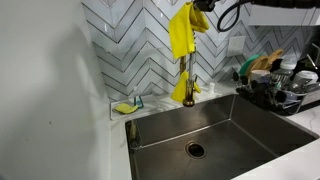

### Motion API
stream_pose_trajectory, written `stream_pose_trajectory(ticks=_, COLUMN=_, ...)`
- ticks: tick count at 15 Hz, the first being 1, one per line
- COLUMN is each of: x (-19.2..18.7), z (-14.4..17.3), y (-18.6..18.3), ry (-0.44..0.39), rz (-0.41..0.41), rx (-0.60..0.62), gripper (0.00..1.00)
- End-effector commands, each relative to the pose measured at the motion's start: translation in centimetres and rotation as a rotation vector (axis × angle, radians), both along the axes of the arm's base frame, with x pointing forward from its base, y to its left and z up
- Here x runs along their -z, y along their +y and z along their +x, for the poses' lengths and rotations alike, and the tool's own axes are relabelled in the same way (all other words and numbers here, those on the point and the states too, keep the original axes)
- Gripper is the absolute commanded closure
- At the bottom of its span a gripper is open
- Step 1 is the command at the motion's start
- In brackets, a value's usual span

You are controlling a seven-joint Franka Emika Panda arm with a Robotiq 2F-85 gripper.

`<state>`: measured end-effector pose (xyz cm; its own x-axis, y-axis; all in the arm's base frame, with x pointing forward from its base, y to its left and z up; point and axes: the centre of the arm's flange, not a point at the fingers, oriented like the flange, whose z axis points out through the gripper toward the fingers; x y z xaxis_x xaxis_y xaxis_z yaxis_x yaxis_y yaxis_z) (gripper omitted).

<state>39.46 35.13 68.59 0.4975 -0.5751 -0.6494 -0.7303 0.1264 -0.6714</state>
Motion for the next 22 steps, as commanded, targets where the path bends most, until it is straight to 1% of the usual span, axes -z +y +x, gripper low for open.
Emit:
stream_pose_trajectory(ticks=1, x=0.1, z=0.2, y=0.5, ry=-0.002, rz=-0.032, rx=0.016, gripper=1.0)
stream_pose_trajectory(ticks=3, x=0.3, z=0.5, y=0.6, ry=-0.006, rz=-0.035, rx=0.015, gripper=1.0)
stream_pose_trajectory(ticks=5, x=0.4, z=1.0, y=0.6, ry=-0.03, rz=-0.044, rx=0.036, gripper=1.0)
stream_pose_trajectory(ticks=9, x=0.8, z=2.8, y=-0.7, ry=-0.124, rz=-0.086, rx=0.141, gripper=1.0)
stream_pose_trajectory(ticks=13, x=1.8, z=4.6, y=-1.6, ry=-0.178, rz=-0.115, rx=0.208, gripper=1.0)
stream_pose_trajectory(ticks=17, x=3.1, z=5.5, y=-2.2, ry=-0.17, rz=-0.182, rx=0.228, gripper=1.0)
stream_pose_trajectory(ticks=20, x=3.7, z=5.8, y=-2.4, ry=-0.148, rz=-0.197, rx=0.232, gripper=1.0)
stream_pose_trajectory(ticks=22, x=3.8, z=5.8, y=-2.2, ry=-0.132, rz=-0.186, rx=0.228, gripper=1.0)
